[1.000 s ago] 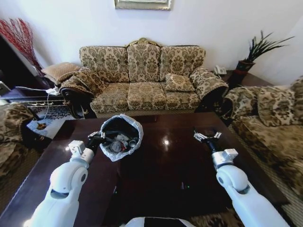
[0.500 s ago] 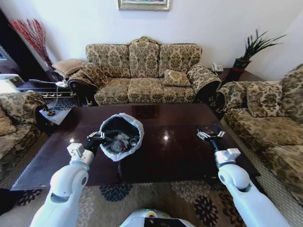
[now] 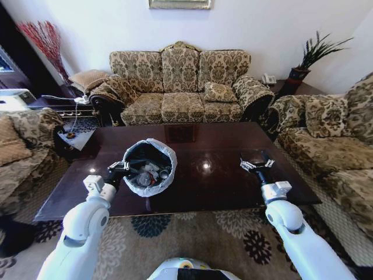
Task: Move to the front of the table and place the trash on the table into the trash bin.
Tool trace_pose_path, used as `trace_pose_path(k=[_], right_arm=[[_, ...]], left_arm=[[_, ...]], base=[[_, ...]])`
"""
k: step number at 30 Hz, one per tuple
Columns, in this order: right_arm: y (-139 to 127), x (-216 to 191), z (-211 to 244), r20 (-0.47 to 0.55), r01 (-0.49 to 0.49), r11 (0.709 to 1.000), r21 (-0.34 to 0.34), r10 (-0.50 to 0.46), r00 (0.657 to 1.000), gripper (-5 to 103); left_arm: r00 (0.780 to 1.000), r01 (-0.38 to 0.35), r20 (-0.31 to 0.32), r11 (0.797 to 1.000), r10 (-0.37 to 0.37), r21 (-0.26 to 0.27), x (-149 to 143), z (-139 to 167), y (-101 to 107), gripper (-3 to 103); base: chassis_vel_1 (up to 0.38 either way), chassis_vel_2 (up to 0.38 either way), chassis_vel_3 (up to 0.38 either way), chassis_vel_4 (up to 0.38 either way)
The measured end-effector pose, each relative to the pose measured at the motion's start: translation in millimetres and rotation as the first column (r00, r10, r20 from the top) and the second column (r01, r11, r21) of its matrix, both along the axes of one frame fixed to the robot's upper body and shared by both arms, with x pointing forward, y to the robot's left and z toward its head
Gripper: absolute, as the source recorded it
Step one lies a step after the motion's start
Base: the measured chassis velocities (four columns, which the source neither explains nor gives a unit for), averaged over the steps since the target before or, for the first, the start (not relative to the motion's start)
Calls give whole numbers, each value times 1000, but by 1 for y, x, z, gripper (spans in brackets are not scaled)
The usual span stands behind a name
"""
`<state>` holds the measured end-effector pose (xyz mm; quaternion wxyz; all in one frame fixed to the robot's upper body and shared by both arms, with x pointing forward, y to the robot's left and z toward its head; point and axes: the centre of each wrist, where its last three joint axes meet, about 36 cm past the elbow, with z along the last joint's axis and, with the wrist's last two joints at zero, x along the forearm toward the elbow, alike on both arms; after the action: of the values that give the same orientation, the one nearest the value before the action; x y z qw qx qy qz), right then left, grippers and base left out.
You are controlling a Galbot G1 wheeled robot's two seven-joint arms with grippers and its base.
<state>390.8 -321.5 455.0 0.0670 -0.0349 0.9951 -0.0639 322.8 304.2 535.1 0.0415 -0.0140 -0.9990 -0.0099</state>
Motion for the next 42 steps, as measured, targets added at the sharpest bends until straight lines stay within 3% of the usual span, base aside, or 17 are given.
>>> trace_pose_path(k=[8, 23, 29, 31, 34, 36, 39, 41, 42], right_arm=[[-3, 8, 12, 13, -4, 1000, -26, 5, 1000, 100], [1, 10, 8, 38, 0, 1000, -12, 1, 999, 100], [3, 10, 6, 36, 2, 1000, -12, -1, 999, 100], [4, 9, 5, 35, 3, 1000, -12, -2, 999, 100], [5, 9, 5, 38, 6, 1000, -14, -6, 999, 100], [4, 7, 4, 38, 17, 1000, -14, -17, 999, 100], [2, 6, 4, 39, 31, 999, -14, -30, 999, 100], [2, 5, 3, 40, 37, 999, -10, -37, 999, 100], [2, 5, 3, 40, 37, 999, -10, -37, 999, 100]], left_arm=[[1000, -11, -2, 1000, 11, 2, 0, 1, 3, 2], [1000, -14, -1, 1000, 14, -2, 1, 0, 3, 2], [1000, -32, -1, 999, 31, -14, -1, -1, 2, 2], [998, -68, 4, 997, 68, -35, -7, 0, -1, 2], [994, -113, -12, 991, 113, -66, -16, 1, -8, 2], [989, -142, -59, 986, 137, -82, -26, -3, -13, 2], [982, -165, -105, 984, 158, -65, -30, -17, -11, 2], [965, -210, -172, 977, 200, -45, -31, -45, 2, 2], [965, -210, -172, 977, 200, -45, -31, -45, 2, 2]], base=[[549, -57, -539, 74], [468, -218, -480, 218], [264, -123, -244, 162], [68, -37, -90, 32], [-50, 3, 60, -16], [-87, -1, 93, -27], [-76, 32, 90, -18], [0, 0, 0, 0], [0, 0, 0, 0]])
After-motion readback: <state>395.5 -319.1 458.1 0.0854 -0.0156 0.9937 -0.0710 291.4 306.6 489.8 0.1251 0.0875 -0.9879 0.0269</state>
